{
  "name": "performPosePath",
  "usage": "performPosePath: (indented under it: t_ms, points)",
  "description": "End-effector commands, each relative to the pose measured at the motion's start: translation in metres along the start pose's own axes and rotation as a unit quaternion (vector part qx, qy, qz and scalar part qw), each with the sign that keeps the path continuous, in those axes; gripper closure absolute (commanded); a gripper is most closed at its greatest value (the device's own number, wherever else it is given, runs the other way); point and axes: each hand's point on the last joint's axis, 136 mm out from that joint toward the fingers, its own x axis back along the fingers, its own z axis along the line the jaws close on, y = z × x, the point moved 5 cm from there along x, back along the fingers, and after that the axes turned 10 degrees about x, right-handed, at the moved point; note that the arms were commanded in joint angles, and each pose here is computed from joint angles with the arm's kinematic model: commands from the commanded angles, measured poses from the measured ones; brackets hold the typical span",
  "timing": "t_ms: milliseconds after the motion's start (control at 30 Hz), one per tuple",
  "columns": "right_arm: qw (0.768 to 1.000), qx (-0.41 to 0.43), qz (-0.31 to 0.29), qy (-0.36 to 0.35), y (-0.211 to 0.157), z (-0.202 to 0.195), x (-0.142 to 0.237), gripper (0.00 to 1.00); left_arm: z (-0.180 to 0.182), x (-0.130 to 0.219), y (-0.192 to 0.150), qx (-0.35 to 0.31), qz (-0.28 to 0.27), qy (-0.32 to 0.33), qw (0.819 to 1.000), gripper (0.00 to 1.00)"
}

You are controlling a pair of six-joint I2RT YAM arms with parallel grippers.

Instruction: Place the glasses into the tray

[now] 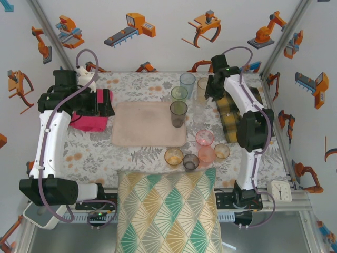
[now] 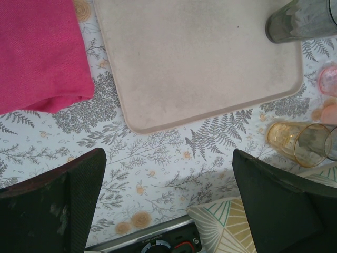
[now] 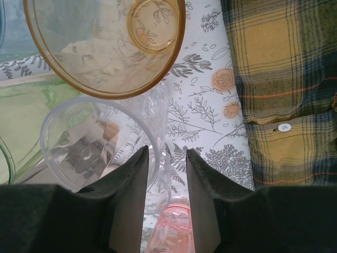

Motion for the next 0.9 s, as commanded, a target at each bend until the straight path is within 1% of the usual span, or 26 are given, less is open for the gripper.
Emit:
performPosePath:
  t_ms: [0, 267, 867]
  points:
    - [1.0, 0.013, -0.003, -0.017, 0.004, -0.001, 0.002, 0.66, 0.001, 0.006, 0.002, 0.0, -0.006, 0.002, 1.0, 0.03]
    - [1.0, 0.013, 0.003, -0.018, 0.002, -0.001, -0.001, 0.68, 0.001, 0.005, 0.001, 0.0, -0.006, 0.003, 1.0, 0.03]
    - [1.0, 0.012, 0.007, -0.003, 0.006, 0.004, -0.008, 0.79, 0.003, 0.008, -0.003, 0.003, -0.009, 0.004, 1.0, 0.03]
